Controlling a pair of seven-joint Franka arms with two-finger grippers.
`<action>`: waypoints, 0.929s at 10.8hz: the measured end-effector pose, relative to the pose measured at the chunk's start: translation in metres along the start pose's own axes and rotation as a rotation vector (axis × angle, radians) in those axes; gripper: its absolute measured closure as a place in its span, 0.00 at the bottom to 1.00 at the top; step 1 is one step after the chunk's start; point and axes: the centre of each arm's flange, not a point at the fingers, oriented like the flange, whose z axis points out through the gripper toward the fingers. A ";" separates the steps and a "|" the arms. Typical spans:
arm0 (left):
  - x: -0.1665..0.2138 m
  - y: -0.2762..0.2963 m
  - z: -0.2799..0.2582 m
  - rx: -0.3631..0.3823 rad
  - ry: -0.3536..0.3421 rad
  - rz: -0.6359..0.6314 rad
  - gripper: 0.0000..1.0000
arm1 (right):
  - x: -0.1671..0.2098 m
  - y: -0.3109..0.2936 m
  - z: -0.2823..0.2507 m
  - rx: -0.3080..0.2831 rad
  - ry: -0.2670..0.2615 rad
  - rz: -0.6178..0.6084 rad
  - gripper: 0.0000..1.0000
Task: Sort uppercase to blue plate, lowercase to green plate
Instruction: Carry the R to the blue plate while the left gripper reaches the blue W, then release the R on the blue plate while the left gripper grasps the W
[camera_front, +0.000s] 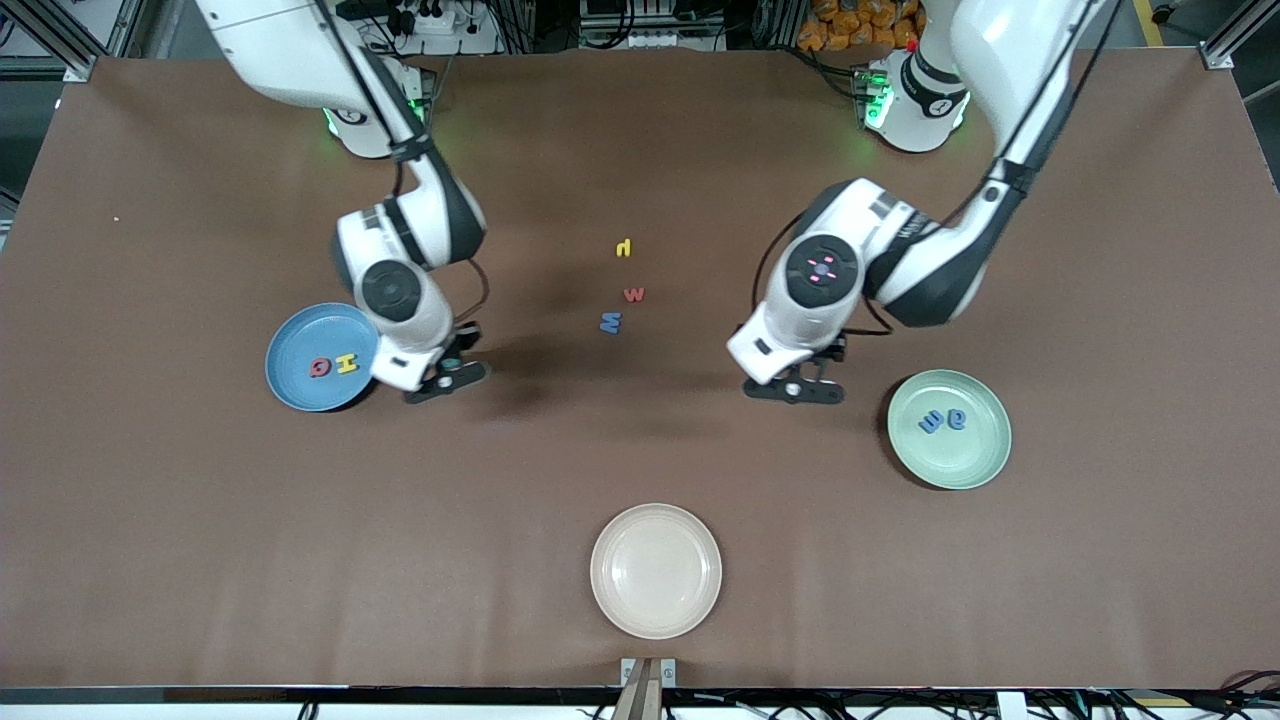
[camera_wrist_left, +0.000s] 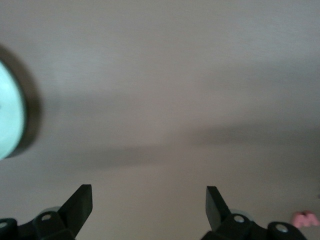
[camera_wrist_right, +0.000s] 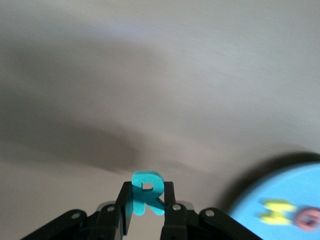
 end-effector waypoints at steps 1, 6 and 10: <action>-0.007 0.026 0.003 -0.022 0.025 0.019 0.00 | -0.007 0.024 -0.008 0.003 -0.055 -0.004 0.71; -0.048 0.138 0.052 -0.138 0.080 0.079 0.00 | -0.052 0.119 0.003 0.050 -0.180 -0.120 0.71; -0.060 0.189 0.072 -0.163 0.094 0.130 0.00 | -0.068 0.132 0.027 0.089 -0.202 -0.122 0.50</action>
